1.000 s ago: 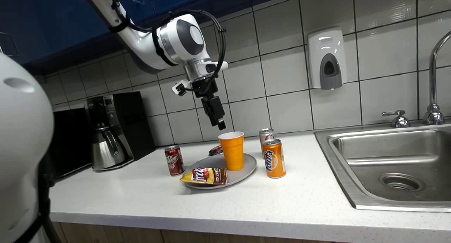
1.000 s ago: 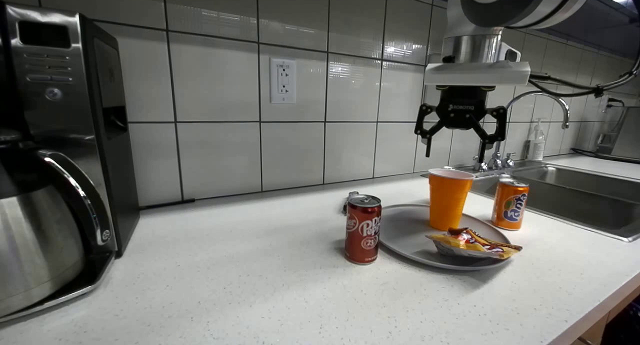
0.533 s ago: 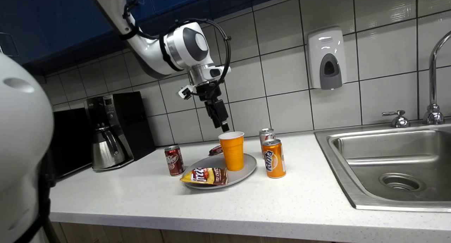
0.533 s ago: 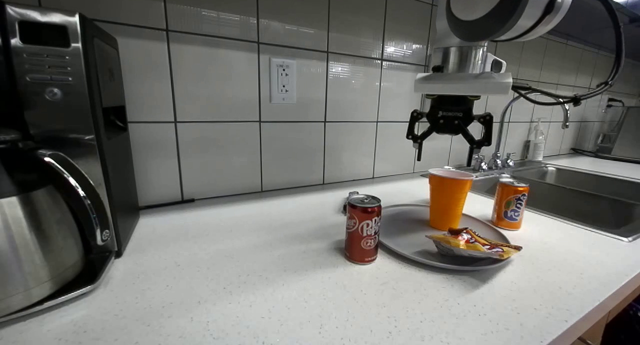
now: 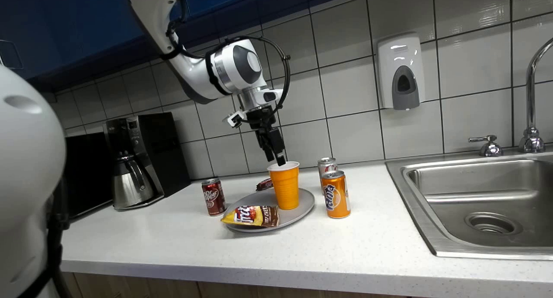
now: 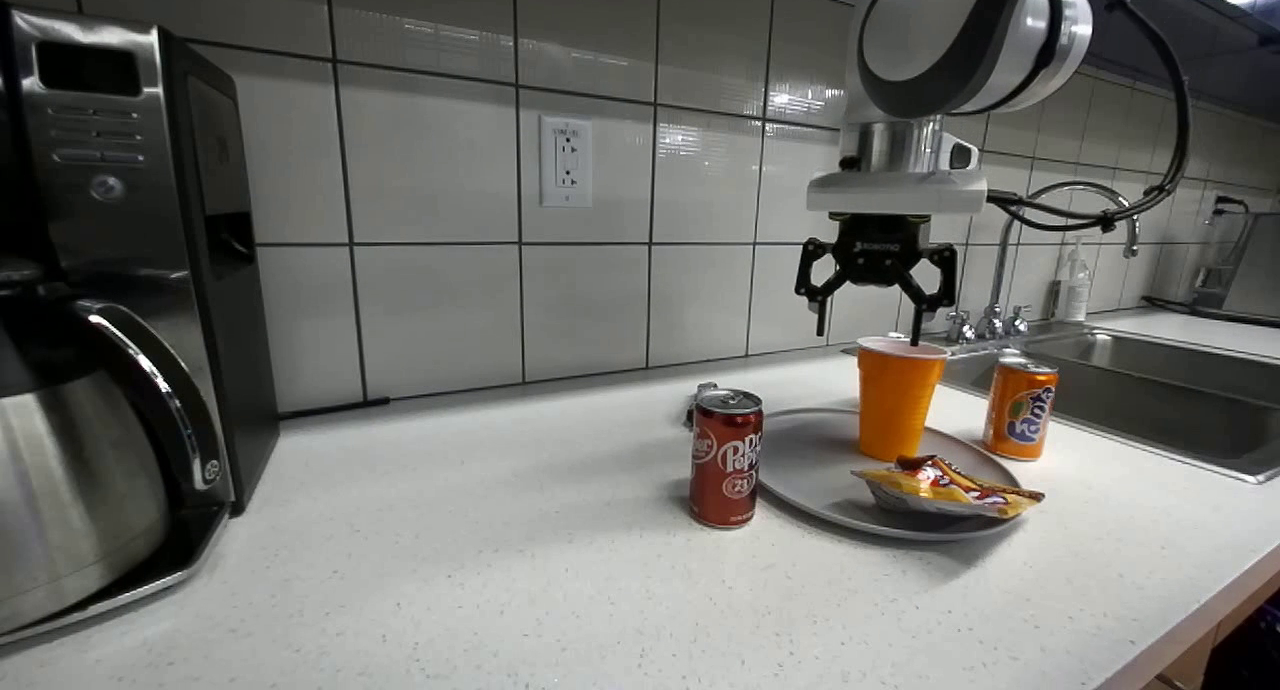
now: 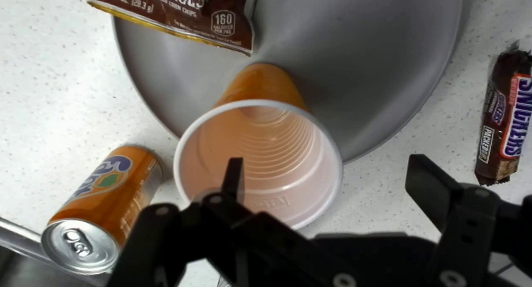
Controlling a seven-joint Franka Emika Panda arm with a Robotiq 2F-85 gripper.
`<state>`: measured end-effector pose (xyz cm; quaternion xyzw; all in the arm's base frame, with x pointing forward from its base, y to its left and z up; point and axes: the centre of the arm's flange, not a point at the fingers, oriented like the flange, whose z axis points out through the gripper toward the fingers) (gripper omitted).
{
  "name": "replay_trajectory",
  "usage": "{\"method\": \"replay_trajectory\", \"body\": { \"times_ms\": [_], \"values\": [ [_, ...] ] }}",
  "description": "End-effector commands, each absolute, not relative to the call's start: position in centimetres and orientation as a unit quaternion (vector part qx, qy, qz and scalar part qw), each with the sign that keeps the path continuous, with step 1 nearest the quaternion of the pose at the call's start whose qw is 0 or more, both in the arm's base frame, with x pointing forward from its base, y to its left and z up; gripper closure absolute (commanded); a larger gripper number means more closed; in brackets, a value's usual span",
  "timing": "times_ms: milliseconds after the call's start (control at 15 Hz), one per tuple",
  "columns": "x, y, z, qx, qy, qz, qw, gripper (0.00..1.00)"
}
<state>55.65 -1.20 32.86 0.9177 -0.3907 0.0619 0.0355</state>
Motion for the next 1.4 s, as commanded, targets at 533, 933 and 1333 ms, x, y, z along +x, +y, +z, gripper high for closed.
{"method": "replay_trajectory", "body": {
  "times_ms": [533, 933, 1333],
  "values": [
    [57.8, -1.4, 31.7, 0.924, -0.377, 0.054, 0.036, 0.42],
    [57.4, -1.1, 32.0, 0.923, -0.379, 0.055, 0.039, 0.88],
    [56.4, 0.0, 33.4, 0.924, -0.376, 0.068, 0.038, 0.99]
  ]
}}
